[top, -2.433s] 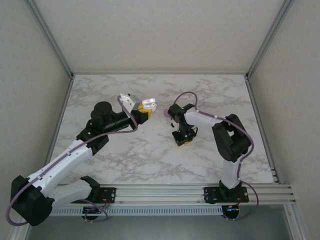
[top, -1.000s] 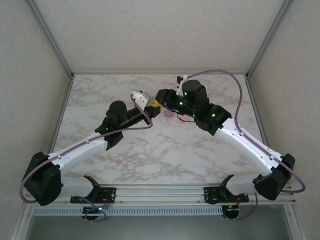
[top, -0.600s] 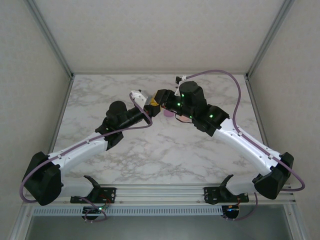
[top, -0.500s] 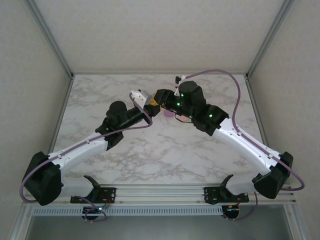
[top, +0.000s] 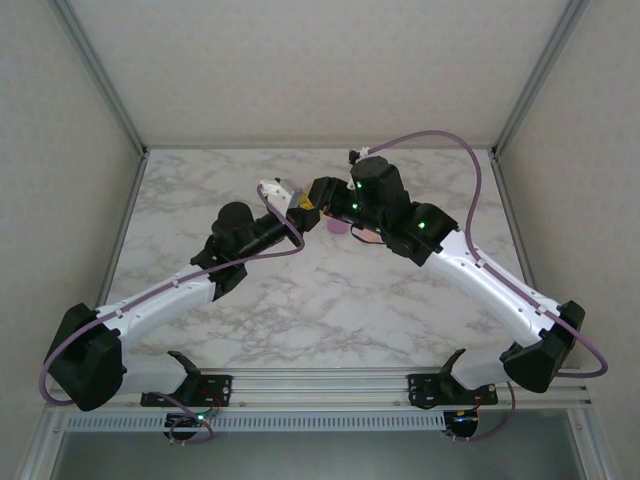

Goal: Insert wireless bluetooth earbuds into charging case

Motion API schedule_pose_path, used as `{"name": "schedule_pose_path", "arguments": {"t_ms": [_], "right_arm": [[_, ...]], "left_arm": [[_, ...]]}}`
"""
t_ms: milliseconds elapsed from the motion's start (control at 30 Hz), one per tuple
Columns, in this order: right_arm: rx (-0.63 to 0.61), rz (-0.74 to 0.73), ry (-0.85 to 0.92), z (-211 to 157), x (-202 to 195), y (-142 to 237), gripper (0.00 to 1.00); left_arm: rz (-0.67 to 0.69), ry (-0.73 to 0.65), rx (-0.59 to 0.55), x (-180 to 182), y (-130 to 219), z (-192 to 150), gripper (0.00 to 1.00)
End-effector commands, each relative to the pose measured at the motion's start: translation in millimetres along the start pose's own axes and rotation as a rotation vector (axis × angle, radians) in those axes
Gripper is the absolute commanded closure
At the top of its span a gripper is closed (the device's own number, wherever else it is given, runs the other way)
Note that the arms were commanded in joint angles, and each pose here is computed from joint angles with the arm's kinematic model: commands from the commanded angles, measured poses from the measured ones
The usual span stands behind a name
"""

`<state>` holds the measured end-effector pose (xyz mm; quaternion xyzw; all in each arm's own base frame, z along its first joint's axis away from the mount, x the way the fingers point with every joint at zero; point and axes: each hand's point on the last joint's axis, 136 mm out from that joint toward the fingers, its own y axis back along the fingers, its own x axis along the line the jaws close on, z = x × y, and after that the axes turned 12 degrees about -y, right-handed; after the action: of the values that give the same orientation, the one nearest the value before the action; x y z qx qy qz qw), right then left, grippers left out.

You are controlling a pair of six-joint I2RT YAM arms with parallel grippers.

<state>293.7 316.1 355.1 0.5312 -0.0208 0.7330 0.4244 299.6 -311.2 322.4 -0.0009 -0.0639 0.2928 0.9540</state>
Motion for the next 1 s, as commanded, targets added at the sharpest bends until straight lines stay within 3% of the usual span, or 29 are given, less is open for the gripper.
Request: {"name": "schedule_pose_path", "arguments": {"t_ms": [0,200,333,500,600,967], "right_arm": [[-0.011,-0.012,0.056,4,6,10,0.59],[-0.038,0.043,0.146,18,32,38,0.52],[-0.041,-0.004,0.221,29,34,48,0.56],[0.055,-0.104,0.275,34,16,38,0.65],[0.071,-0.21,0.32,42,-1,32,0.62],[0.249,-0.223,0.405,35,-6,-2,0.5]], "left_arm": [[0.006,-0.032,-0.106,1,4,37,0.91],[-0.004,-0.052,-0.073,-3,5,27,0.91],[-0.052,-0.075,-0.074,-11,8,28,0.91],[-0.109,-0.095,-0.081,-22,13,35,0.91],[-0.174,-0.108,-0.093,-34,18,41,0.91],[-0.262,-0.103,-0.083,-49,26,48,0.92]]}}
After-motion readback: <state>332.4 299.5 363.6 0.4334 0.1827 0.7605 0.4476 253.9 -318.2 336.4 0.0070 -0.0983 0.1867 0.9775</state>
